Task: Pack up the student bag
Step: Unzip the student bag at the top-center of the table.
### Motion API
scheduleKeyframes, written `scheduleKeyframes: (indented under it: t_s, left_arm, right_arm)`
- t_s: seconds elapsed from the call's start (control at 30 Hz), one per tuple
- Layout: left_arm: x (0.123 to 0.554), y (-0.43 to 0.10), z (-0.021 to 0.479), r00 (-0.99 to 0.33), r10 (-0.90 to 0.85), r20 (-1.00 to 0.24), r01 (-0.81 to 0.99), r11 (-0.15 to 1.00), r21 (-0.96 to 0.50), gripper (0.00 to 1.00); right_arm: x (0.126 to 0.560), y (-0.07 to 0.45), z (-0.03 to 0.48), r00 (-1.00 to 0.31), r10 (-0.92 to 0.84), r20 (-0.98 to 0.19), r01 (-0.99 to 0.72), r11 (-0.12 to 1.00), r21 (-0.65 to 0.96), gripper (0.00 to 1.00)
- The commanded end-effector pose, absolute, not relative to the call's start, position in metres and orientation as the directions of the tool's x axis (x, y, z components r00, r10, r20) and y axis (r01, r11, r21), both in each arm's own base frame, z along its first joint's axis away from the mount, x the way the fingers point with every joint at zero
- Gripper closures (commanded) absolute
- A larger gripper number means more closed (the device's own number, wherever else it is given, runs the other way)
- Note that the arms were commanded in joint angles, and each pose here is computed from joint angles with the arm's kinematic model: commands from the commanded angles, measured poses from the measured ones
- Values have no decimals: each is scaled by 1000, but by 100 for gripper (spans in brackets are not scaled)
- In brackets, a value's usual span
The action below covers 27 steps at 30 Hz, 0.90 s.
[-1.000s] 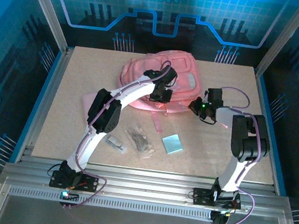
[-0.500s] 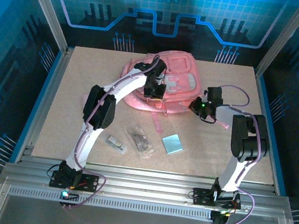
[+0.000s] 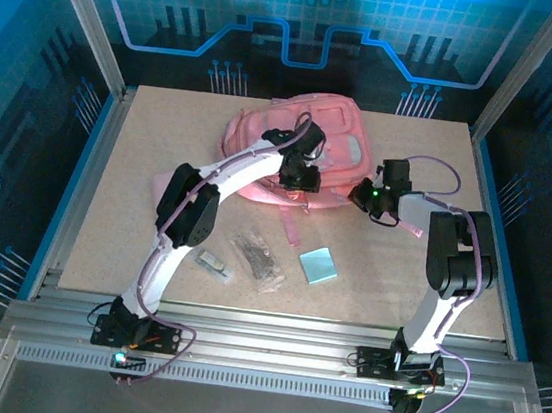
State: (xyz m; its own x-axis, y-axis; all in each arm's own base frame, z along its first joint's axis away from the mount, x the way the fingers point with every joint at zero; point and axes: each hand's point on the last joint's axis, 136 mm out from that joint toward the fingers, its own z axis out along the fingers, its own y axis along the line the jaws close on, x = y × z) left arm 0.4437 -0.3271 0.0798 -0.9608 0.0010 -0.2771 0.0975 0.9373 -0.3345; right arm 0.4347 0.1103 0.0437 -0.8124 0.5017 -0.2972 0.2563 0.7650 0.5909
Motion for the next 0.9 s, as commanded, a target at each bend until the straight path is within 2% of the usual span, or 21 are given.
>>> scheduleKeyframes:
  t_s: [0.0, 0.13, 0.23, 0.4, 0.63, 0.87]
  left_arm:
    - [460, -313, 81, -941, -52, -335, 47, 959, -280, 62]
    - [466, -291, 70, -927, -2, -374, 39, 994, -100, 57]
    - [467, -287, 68, -919, 26, -394, 49, 998, -47, 51]
    - [465, -304, 62, -929, 18, -369, 62, 992, -108, 51]
    - [457, -331, 77, -939, -1, -343, 83, 970, -230, 61]
    - [446, -323, 45, -968, 10, -250, 54, 984, -170, 61]
  right_arm:
    - [424, 117, 37, -836, 478, -268, 256, 773, 580, 100]
    - [425, 117, 38, -834, 479, -274, 252, 772, 584, 100]
    - [424, 118, 36, -835, 480, -270, 253, 770, 586, 100]
    - [425, 120, 35, -837, 481, -262, 253, 763, 595, 100]
    - [424, 119, 34, -835, 484, -262, 256, 763, 594, 100]
    - [425, 121, 34, -834, 486, -260, 254, 757, 601, 100]
